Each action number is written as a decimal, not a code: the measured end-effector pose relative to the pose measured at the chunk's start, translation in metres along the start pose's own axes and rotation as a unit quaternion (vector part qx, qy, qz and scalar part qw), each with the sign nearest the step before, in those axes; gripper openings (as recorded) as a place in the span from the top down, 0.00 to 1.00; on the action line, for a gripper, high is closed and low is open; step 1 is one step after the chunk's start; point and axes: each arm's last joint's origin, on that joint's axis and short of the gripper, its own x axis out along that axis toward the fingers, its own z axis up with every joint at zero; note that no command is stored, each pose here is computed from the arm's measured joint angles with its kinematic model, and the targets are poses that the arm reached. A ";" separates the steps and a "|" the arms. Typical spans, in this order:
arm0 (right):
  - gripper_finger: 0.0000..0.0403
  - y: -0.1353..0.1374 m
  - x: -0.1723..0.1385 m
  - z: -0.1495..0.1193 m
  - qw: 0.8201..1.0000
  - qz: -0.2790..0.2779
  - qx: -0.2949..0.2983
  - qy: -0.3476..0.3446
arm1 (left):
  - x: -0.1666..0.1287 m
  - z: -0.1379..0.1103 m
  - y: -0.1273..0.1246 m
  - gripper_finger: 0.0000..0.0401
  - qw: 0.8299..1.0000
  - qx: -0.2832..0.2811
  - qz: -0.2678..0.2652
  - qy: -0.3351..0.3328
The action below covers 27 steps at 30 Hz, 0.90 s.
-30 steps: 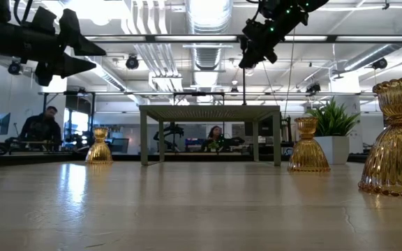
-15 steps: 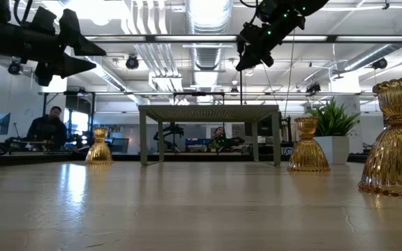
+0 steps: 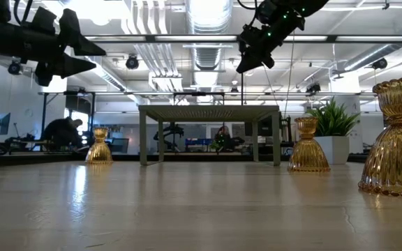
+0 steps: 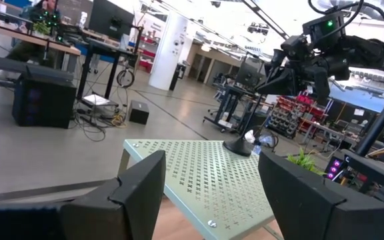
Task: Pick & Place candle stick holders
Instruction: Put the middle black candle holder on the shelf, then put the right black candle holder on the shelf aligned with the other black candle holder
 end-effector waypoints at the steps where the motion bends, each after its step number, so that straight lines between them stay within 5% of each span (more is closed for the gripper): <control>1: 0.84 0.000 0.000 0.000 1.000 0.000 0.000 -0.001 | 0.000 0.000 0.000 0.39 1.000 0.000 0.000 0.000; 17: 0.38 0.002 -0.008 0.002 1.000 -0.001 -0.001 -0.004 | 0.000 0.000 0.000 0.39 1.000 0.000 0.000 0.000; 27: 0.27 0.004 -0.021 -0.001 1.000 -0.013 0.000 0.012 | 0.000 0.000 0.000 0.39 1.000 0.000 0.000 0.000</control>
